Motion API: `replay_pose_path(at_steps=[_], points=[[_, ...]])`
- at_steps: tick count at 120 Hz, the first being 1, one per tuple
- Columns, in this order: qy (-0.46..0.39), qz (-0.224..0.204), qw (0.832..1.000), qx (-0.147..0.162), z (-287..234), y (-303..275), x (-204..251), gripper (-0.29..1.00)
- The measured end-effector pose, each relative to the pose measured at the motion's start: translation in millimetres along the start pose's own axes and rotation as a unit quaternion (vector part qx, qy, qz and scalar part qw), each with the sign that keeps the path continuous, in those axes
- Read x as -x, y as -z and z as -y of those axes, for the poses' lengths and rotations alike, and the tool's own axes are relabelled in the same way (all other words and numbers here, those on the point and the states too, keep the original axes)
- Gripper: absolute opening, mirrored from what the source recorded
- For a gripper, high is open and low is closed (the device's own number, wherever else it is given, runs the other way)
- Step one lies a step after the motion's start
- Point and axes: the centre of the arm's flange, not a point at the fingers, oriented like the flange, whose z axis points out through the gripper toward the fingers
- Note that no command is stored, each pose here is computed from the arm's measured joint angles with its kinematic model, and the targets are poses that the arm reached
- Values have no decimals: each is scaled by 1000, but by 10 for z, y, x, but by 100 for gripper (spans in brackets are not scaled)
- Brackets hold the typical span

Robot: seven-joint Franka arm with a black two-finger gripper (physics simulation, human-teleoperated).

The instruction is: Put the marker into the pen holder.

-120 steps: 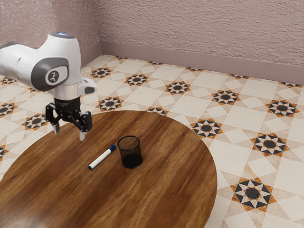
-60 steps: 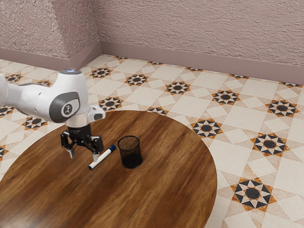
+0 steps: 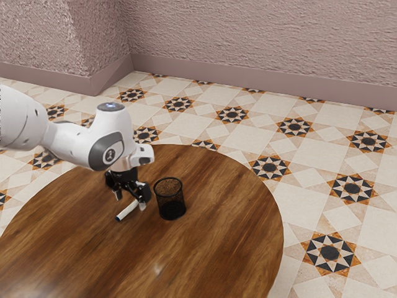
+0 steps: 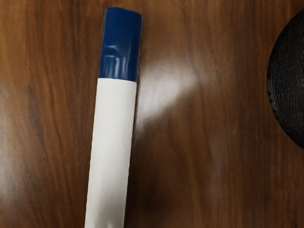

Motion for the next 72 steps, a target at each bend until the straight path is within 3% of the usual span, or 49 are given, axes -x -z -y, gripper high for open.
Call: replay_pose_path(at_steps=[30, 48, 72], points=[[-36, -5, 999, 0, 173, -70, -112, 70], [-51, 23, 998, 11, 203, -59, -224, 70], [-66, 62, 995, 28, 196, -141, -226, 54]])
